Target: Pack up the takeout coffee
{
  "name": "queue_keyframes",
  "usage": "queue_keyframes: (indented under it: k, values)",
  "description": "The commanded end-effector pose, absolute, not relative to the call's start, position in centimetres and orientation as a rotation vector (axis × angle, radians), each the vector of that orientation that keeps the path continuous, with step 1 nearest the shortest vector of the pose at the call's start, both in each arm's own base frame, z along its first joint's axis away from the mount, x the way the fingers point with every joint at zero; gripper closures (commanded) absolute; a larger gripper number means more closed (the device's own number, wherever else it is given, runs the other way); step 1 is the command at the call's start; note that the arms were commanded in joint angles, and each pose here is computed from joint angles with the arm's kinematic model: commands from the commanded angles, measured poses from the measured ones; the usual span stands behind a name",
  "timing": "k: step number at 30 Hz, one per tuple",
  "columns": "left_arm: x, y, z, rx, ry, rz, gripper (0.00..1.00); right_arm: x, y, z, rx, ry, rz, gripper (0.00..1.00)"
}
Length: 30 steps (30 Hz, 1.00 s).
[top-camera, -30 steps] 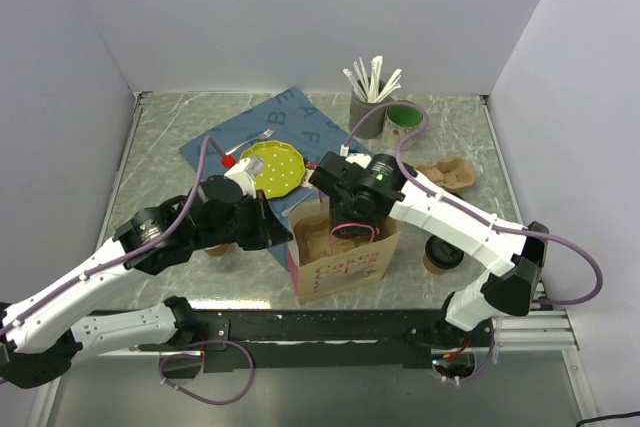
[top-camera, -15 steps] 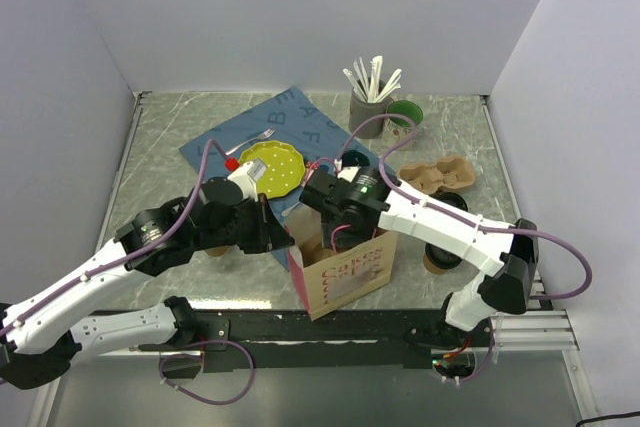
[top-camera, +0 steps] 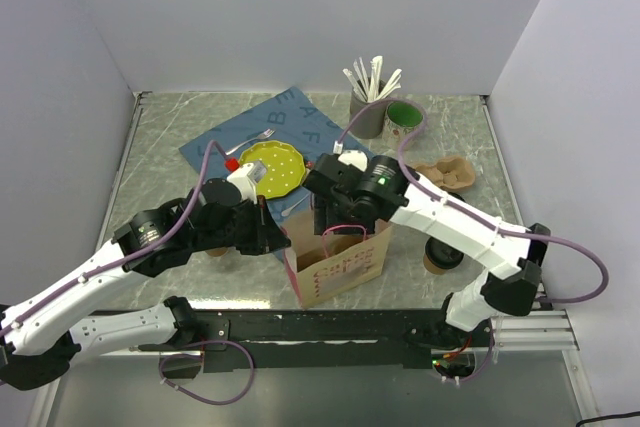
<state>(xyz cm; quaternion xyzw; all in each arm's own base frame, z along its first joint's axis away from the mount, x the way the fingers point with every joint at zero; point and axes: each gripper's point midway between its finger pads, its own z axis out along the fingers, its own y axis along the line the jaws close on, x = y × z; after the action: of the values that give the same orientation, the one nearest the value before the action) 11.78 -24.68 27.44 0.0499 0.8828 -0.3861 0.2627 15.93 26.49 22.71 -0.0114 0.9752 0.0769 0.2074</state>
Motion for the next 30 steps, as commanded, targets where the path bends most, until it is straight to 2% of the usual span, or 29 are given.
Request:
queue_keyframes:
  k: [1, 5, 8, 9, 15, 24, 28, 30]
  values:
    - [12.5, -24.8, 28.9, 0.170, 2.318, -1.040, 0.99, 13.4, 22.8, 26.0, -0.090, 2.734, 0.208, 0.29]
    - [12.7, -24.9, 29.4, 0.185, 2.307, -1.031, 0.96, 12.9, 23.5, 28.9, -0.115, 2.657, 0.437, 0.32]
    - [12.9, -25.0, 30.0, 0.190, 2.291, -1.032, 0.84, 12.7, 23.3, 31.4, -0.106, 2.578, 0.562, 0.34]
    - [13.0, -25.0, 30.1, 0.188, 2.290, -1.030, 0.75, 12.9, 23.6, 32.2, -0.100, 2.545, 0.605, 0.35]
    - [13.2, -25.2, 31.5, 0.212, 2.261, -1.035, 0.55, 13.4, 22.1, 34.6, -0.029, 2.455, 0.677, 0.35]
    - [14.2, -26.6, 31.5, 0.228, 2.250, -1.032, 0.47, 13.4, 20.7, 31.9, 0.023, 2.495, 0.583, 0.40]
    - [14.4, -27.2, 30.8, 0.252, 2.267, -1.023, 0.48, 13.6, 20.8, 31.2, 0.031, 2.500, 0.586, 0.40]
    - [14.2, -27.5, 30.7, 0.264, 2.270, -1.039, 0.51, 13.5, 21.1, 30.9, 0.030, 2.513, 0.605, 0.40]
